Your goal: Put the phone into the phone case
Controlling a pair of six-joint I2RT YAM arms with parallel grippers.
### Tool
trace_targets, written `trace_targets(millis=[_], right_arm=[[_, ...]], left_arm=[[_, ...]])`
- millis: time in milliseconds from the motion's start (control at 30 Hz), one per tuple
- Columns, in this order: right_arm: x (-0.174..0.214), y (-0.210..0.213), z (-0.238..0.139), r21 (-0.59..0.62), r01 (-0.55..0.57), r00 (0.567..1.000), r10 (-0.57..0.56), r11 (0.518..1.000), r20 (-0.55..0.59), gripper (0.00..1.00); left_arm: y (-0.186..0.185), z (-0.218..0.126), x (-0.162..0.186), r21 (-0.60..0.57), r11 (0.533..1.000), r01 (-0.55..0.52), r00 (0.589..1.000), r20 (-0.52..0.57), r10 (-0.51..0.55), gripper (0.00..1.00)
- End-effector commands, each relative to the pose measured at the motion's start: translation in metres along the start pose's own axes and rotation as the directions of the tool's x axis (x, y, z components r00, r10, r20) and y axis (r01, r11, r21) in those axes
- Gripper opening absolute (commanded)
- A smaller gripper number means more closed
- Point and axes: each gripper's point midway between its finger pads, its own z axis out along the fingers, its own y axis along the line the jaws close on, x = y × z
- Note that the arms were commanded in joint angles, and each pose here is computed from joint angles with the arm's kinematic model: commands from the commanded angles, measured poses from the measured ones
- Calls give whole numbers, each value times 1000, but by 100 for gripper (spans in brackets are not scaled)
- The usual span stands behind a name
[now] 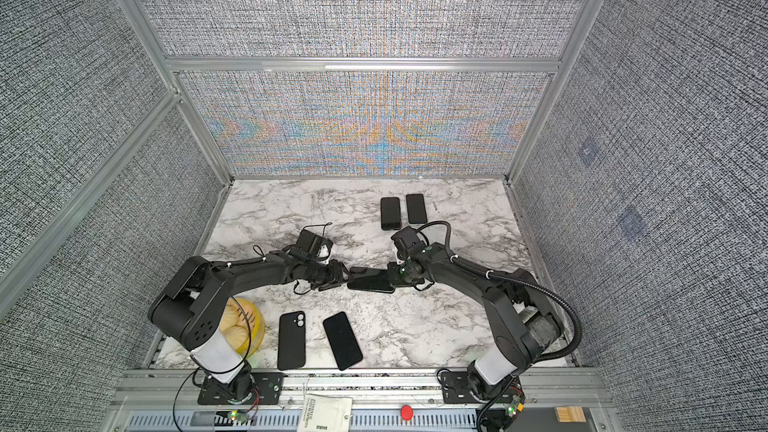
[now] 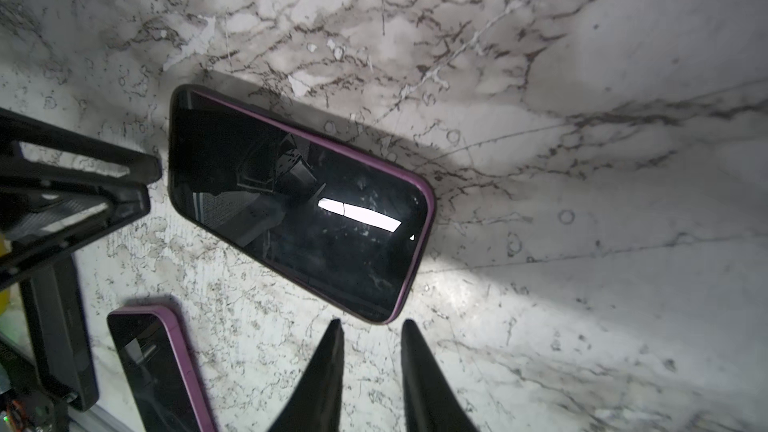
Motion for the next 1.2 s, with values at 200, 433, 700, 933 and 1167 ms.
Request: trace_targets(millis=[200,433,700,933,1167], right_arm=[[-37,0,0,15,93,994,-93,996,65,35],[-55,4,10,-34,102,992,-99,994,76,38],[-55,3,31,-72,122,992,-121,990,28,53],[-42,3,42,-107,117,993,-120,987,-22,55],[-24,1,45,-125,102,992,-110,987,-58,54]], left_arm=[[-9,0,20,1,999,-40,998,-48,40,58],[-15,1,26,16,999,-50,997,-52,50,59],[-20,5,31,29,998,-58,996,-62,59,61],[-23,12,35,39,997,-65,993,-95,69,62],[-31,21,20,38,996,-85,992,-88,88,62]])
